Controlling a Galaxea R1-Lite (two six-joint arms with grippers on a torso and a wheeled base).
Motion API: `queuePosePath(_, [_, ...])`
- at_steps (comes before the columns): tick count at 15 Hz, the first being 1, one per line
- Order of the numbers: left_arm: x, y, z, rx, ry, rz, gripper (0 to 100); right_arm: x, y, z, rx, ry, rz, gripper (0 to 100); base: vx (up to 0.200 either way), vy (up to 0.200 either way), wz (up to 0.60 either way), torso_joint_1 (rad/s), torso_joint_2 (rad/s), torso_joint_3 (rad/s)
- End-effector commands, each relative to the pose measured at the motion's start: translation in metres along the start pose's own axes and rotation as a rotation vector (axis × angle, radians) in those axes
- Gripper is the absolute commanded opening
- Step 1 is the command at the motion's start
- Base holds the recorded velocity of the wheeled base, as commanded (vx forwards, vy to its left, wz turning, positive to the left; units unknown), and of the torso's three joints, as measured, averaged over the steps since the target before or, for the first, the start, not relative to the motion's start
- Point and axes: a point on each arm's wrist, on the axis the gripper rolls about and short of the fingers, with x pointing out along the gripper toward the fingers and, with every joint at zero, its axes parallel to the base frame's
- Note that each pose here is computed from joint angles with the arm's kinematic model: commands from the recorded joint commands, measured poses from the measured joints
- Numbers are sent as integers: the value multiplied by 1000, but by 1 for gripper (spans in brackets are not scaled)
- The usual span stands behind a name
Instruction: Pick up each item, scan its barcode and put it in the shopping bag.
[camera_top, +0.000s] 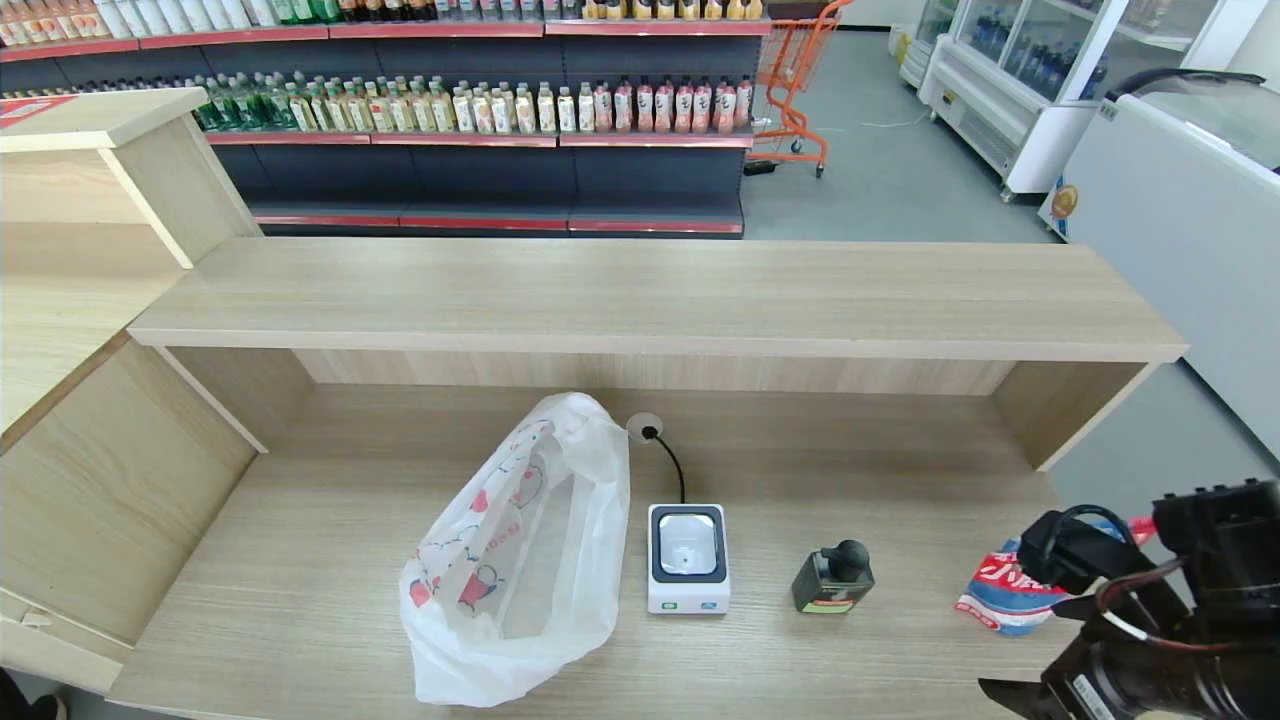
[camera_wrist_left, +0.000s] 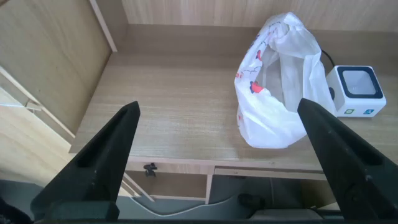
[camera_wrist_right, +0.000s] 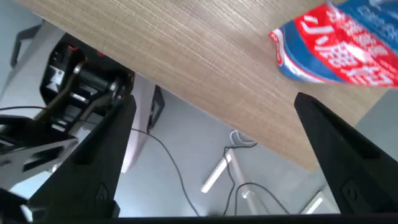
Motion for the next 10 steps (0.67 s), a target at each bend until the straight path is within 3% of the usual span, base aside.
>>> queuePosePath(1, [0,0,0,0,0,0,100,49,-3,5,-91,65,49,100,0,0,0,0,0,0])
queuePosePath(3, [0,0,0,0,0,0,100,62,-3,9,-130,46,76,100,0,0,0,0,0,0])
queuePosePath(6, [0,0,0,0,0,0,100,89,-6,18,-226,-51,131,100,0,0,0,0,0,0])
queuePosePath(10, [0,0,0,0,0,0,100,114,-3,26,-262,-139,197,100,0,0,0,0,0,0])
